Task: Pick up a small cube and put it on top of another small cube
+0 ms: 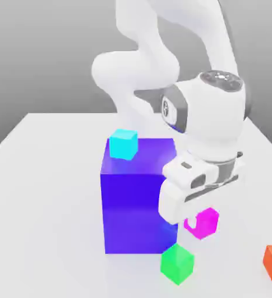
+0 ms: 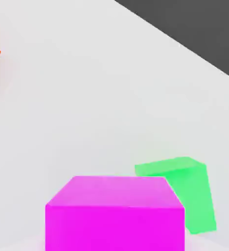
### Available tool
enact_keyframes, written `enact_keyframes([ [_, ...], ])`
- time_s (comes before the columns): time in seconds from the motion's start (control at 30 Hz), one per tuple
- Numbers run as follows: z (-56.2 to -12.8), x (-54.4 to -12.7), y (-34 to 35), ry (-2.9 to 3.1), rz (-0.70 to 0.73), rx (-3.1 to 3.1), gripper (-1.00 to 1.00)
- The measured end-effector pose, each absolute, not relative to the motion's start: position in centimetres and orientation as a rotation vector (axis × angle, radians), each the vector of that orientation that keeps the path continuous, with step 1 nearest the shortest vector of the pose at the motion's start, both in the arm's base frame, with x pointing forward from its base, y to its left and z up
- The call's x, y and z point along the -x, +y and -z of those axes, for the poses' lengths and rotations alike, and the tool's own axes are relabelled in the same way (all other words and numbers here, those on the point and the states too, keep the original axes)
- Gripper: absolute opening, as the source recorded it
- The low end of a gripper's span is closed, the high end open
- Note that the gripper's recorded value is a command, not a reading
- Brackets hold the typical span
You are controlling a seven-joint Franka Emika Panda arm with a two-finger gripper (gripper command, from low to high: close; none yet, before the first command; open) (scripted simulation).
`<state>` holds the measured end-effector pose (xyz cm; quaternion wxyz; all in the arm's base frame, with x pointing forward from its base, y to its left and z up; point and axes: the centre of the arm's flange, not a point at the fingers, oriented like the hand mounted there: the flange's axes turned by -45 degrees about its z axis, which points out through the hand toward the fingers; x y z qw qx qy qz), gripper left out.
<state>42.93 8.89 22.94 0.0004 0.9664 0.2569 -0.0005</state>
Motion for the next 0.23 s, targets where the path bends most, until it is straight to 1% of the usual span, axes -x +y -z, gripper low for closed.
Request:
enact_keyframes([
  [0.1,-19.7,-43.1,8.9,0.817,0.001,-3.033,-1.00],
  [0.13,-18.6,-43.0,8.9,0.819,0.002,-3.033,1.00],
  [0.23,-18.6,-43.0,8.9,0.819,0.002,-3.033,1.00],
])
